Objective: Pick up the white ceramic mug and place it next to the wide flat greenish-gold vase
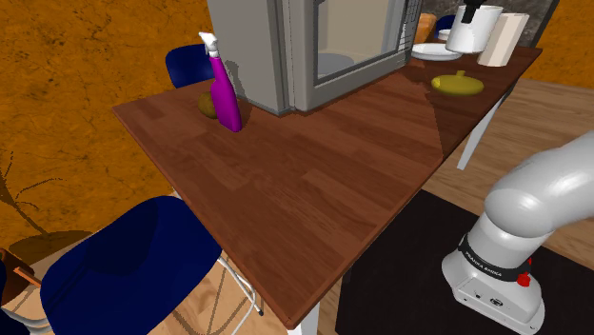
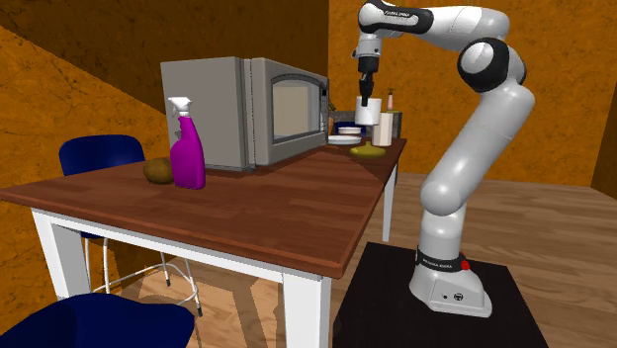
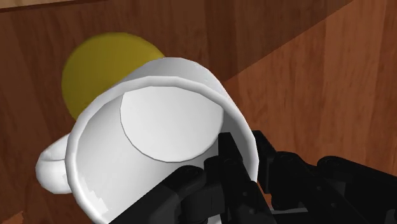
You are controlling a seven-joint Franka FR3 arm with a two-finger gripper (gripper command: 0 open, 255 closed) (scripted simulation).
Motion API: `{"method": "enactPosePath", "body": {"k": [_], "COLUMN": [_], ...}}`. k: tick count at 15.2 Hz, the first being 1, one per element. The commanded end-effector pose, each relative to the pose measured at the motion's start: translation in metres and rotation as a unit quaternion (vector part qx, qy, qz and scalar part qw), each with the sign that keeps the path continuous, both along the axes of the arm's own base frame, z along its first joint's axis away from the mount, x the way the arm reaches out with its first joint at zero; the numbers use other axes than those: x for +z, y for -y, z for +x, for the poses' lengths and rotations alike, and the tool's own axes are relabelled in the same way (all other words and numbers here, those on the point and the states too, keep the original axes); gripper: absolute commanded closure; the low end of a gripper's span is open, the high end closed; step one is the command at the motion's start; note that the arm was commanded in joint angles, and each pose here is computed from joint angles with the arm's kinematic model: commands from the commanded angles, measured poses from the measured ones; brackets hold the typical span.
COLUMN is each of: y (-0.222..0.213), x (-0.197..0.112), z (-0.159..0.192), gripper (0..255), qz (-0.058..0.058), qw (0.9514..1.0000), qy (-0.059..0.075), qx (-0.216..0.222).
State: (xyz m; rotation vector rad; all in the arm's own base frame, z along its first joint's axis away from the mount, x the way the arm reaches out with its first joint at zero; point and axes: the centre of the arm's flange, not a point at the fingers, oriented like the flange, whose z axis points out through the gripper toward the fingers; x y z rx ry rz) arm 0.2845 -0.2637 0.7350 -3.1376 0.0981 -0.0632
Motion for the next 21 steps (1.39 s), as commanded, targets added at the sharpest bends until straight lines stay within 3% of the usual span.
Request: {"method": "enactPosePath", "body": {"k": [1, 21], "y": [0.026, 0.282], "x": [-0.002, -0.011], "z": [-0.003, -0.060], "gripper": [255, 255], "qz": [-0.001, -0.001], "qw": [1.0000, 1.0000], "qy": [0.000, 0.000], "qx": [0.001, 0.001]}}
